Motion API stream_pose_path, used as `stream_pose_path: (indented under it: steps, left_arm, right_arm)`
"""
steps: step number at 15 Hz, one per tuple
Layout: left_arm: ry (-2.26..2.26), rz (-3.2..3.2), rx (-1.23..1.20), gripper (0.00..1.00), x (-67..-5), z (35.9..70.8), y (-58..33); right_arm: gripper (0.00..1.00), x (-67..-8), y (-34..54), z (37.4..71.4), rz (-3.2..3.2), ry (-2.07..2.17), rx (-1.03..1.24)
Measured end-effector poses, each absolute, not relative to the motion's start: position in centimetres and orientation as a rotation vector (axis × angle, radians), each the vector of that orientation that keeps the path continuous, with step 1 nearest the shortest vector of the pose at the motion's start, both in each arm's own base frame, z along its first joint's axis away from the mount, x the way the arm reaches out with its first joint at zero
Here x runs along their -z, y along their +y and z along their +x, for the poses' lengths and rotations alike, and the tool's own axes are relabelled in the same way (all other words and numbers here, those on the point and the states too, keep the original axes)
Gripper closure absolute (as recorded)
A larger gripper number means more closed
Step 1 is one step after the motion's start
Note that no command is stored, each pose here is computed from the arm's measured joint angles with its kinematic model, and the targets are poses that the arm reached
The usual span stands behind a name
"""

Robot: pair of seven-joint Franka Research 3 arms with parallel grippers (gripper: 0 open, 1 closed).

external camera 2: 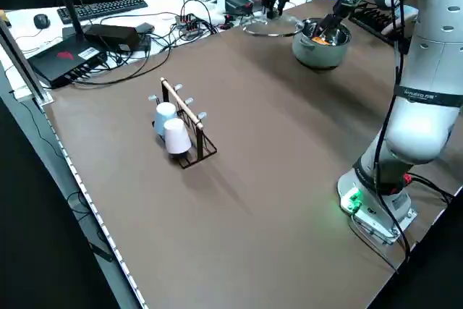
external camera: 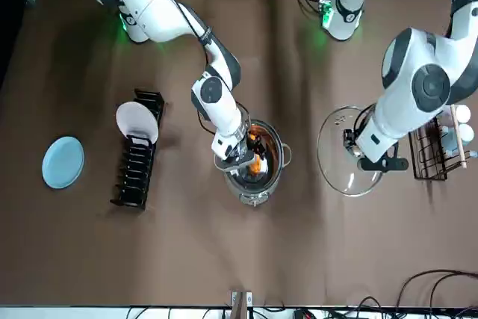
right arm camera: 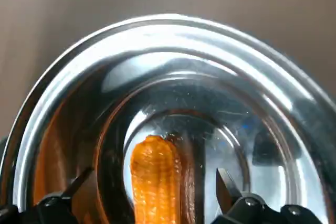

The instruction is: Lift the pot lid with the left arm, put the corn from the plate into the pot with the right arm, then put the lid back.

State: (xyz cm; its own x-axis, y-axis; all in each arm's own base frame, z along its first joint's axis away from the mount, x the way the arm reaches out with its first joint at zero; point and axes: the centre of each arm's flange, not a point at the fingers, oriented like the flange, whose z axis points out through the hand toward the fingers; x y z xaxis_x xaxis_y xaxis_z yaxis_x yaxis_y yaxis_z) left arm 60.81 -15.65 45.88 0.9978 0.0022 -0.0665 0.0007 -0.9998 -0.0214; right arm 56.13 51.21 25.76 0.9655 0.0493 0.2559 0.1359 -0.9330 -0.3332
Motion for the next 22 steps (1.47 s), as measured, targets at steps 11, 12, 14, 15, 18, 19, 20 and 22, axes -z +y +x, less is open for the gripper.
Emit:
stream_pose_path:
  steps: [11, 12, 14, 15, 18, 19, 20, 22]
  left_arm:
    - [-0.253, -3.105, 0.29, 0.5, -46.2, 57.4, -32.0]
    - [-0.255, -3.095, 0.296, 0.5, -45.4, 57.1, -32.9]
    - [-0.225, -3.096, 0.28, 0.5, -43.7, 56.7, -34.5]
    - [-0.194, -3.112, 0.268, 0.5, -42.4, 55.9, -36.6]
    - [-0.134, -3.168, 0.287, 0.5, -41.0, 55.1, -40.2]
    - [-0.117, -3.181, 0.287, 0.5, -40.6, 54.9, -41.4]
    - [-0.105, -3.186, 0.291, 0.5, -40.1, 54.8, -42.5]
    - [-0.123, -3.177, 0.328, 0.5, -38.9, 54.5, -44.6]
  right_arm:
    - [0.0, -35.4, 46.7, 59.6, -2.828, -0.04, 0.291]
    - [0.0, -37.1, 45.1, 60.3, -2.848, -0.015, 0.278]
    - [0.0, -40.2, 41.3, 61.7, -2.887, 0.018, 0.257]
    - [0.0, -42.7, 37.4, 62.5, -2.946, -0.027, 0.203]
    - [0.0, -46.2, 31.2, 63.3, -3.013, -0.147, 0.128]
    - [0.0, -47.2, 29.1, 63.5, -3.027, -0.188, 0.106]
    - [0.0, -48.2, 26.9, 63.6, -3.042, -0.23, 0.073]
    - [0.0, -50.2, 22.2, 63.6, -3.063, -0.318, 0.003]
